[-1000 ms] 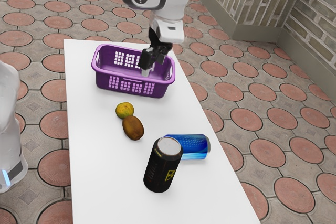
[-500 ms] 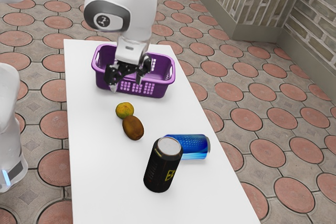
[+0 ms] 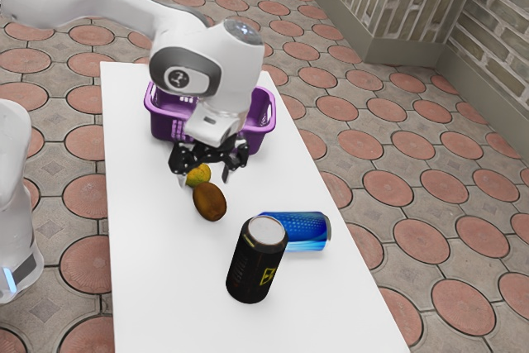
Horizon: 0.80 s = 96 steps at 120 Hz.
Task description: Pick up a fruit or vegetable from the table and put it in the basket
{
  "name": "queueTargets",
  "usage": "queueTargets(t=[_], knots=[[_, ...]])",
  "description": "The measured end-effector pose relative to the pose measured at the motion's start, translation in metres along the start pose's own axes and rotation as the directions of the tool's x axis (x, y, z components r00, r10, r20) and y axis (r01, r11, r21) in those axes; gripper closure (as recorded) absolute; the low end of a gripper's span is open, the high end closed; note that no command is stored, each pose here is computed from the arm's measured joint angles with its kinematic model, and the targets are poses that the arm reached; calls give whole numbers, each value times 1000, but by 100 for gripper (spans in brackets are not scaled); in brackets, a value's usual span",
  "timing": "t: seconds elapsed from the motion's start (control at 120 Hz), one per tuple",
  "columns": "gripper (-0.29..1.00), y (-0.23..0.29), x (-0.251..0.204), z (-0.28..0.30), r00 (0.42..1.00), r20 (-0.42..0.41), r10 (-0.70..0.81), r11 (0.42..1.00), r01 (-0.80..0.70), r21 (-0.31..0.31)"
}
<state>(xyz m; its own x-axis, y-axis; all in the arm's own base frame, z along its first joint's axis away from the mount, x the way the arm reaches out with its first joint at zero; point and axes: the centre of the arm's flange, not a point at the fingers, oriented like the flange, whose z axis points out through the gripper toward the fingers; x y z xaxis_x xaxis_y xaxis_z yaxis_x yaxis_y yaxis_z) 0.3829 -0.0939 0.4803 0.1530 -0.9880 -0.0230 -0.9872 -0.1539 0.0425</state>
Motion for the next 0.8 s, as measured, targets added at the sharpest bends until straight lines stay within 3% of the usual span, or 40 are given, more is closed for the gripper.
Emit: queueTargets(t=[0.425, 0.8], knots=[[0, -22, 6, 32, 998, -8, 55, 995, -56, -77], [0, -29, 8, 45, 997, -11, 80, 993, -81, -86]])
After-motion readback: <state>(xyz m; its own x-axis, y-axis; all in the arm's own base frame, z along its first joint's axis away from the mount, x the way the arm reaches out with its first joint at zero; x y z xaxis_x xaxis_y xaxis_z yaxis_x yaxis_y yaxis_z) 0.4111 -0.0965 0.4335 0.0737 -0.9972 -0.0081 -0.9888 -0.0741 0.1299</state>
